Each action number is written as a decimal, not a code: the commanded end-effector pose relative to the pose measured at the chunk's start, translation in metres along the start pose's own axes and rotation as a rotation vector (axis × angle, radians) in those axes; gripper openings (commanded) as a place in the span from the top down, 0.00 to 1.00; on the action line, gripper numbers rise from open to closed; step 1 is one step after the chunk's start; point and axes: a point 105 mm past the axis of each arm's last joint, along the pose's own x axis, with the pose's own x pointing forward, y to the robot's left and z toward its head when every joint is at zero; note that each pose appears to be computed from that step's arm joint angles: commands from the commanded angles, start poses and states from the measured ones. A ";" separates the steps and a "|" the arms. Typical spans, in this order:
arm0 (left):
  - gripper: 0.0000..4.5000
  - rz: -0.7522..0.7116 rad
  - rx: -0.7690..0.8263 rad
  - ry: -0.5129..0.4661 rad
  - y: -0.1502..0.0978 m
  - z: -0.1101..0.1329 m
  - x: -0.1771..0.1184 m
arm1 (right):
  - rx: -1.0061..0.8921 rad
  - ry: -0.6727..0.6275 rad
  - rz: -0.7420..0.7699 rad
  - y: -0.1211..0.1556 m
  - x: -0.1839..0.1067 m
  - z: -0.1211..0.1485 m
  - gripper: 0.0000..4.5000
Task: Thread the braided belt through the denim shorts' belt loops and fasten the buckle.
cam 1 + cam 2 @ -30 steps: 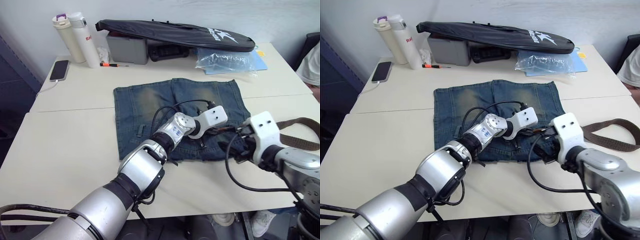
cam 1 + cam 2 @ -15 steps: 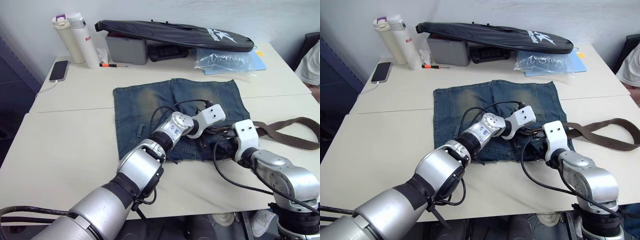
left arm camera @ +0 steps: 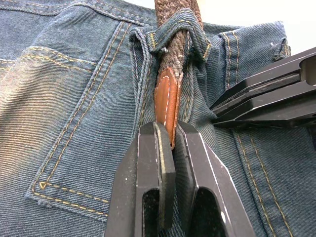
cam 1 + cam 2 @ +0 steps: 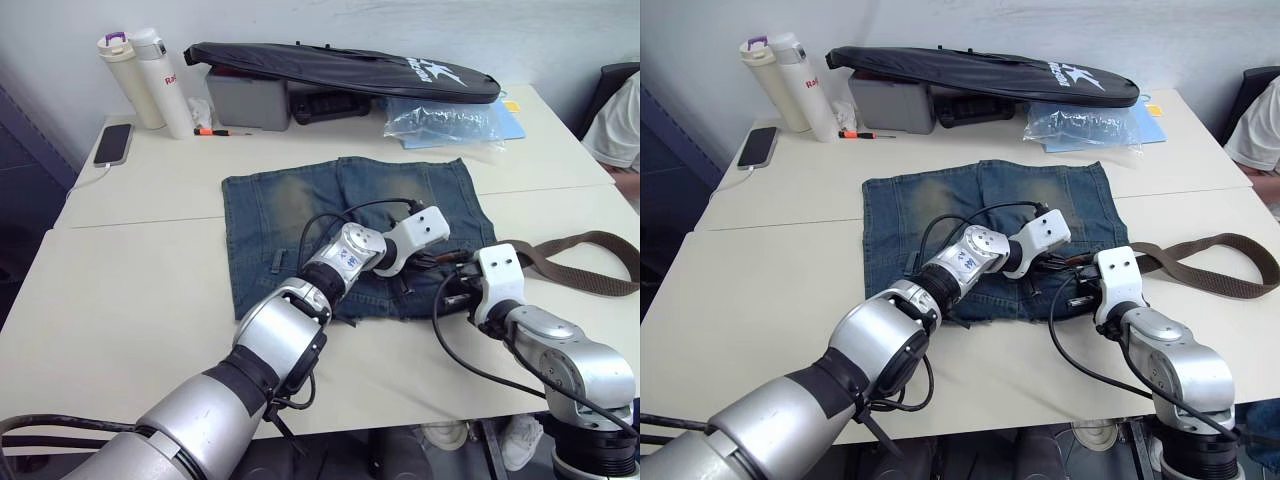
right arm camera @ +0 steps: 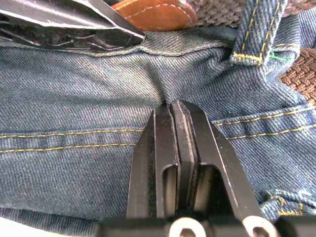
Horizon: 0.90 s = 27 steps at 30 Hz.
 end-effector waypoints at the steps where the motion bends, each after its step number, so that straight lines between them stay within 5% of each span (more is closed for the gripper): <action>1: 1.00 -0.002 0.050 -0.075 0.001 0.030 -0.001 | 0.019 0.076 -0.003 0.000 0.003 -0.019 0.99; 16: 1.00 -0.005 0.069 -0.075 0.003 0.031 -0.003 | 0.004 0.102 0.020 0.008 0.005 -0.025 0.99; 22: 0.49 -0.002 0.087 -0.087 0.000 0.035 0.000 | 0.000 0.102 0.025 0.009 0.004 -0.025 1.00; 27: 0.49 0.029 0.090 -0.096 0.002 0.038 0.001 | -0.001 0.105 0.023 0.010 0.003 -0.026 1.00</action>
